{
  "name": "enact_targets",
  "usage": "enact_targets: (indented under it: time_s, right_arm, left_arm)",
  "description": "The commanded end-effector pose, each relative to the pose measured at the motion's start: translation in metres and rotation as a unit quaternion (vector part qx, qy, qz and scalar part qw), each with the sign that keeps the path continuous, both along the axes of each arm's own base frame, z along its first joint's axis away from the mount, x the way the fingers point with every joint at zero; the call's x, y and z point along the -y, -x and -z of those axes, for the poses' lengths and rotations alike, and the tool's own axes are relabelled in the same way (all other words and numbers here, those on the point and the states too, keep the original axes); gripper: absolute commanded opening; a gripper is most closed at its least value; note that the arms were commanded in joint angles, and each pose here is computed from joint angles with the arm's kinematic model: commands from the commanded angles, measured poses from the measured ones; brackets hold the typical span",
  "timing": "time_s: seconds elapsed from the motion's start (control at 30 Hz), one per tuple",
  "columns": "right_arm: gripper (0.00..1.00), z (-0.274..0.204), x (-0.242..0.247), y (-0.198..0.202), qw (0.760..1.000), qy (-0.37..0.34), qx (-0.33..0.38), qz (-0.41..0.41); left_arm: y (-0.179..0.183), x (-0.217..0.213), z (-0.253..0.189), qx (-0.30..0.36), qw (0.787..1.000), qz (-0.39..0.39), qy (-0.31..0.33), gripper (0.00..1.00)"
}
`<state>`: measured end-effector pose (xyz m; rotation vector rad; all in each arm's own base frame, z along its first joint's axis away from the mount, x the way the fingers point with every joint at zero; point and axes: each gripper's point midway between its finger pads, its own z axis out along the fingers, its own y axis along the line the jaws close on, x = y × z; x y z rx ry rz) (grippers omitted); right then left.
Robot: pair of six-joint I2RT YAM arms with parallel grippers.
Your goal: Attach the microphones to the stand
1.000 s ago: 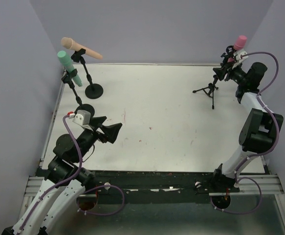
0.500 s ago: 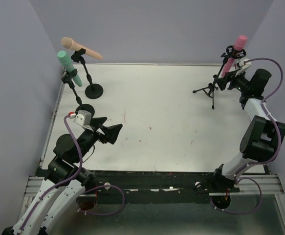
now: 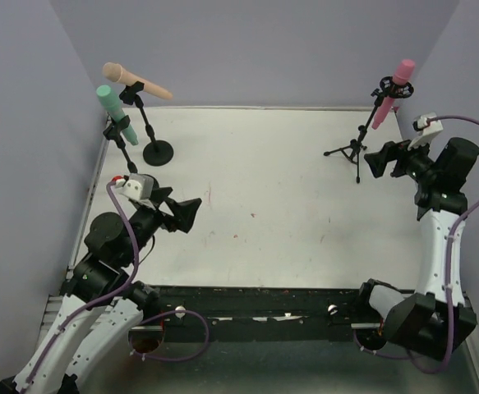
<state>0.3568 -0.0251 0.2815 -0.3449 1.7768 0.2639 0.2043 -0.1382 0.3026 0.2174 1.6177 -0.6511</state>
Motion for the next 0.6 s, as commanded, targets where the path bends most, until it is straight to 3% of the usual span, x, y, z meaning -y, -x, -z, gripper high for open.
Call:
enact_targets:
  time_s: [0.0,0.13,0.3,0.57]
  right_arm:
    - [1.00,-0.005,-0.008,0.045,0.987,-0.108,-0.076,0.091]
    - [1.00,-0.046,0.002,0.066,0.974,-0.140,-0.034,0.173]
    - [1.00,-0.076,-0.008,0.083,0.974,-0.152,-0.015,0.168]
    - [1.00,-0.080,-0.012,0.087,0.972,-0.166,-0.008,0.167]
  left_arm:
    - [0.009,-0.022,-0.028,0.027,0.999,-0.034,-0.016,0.98]
    - [0.024,-0.027,-0.040,0.036,0.999,-0.026,-0.011,0.98]
    - [0.035,-0.030,-0.049,0.042,0.999,-0.019,0.002,0.98]
    - [0.043,-0.033,-0.051,0.045,0.999,-0.016,0.009,0.98]
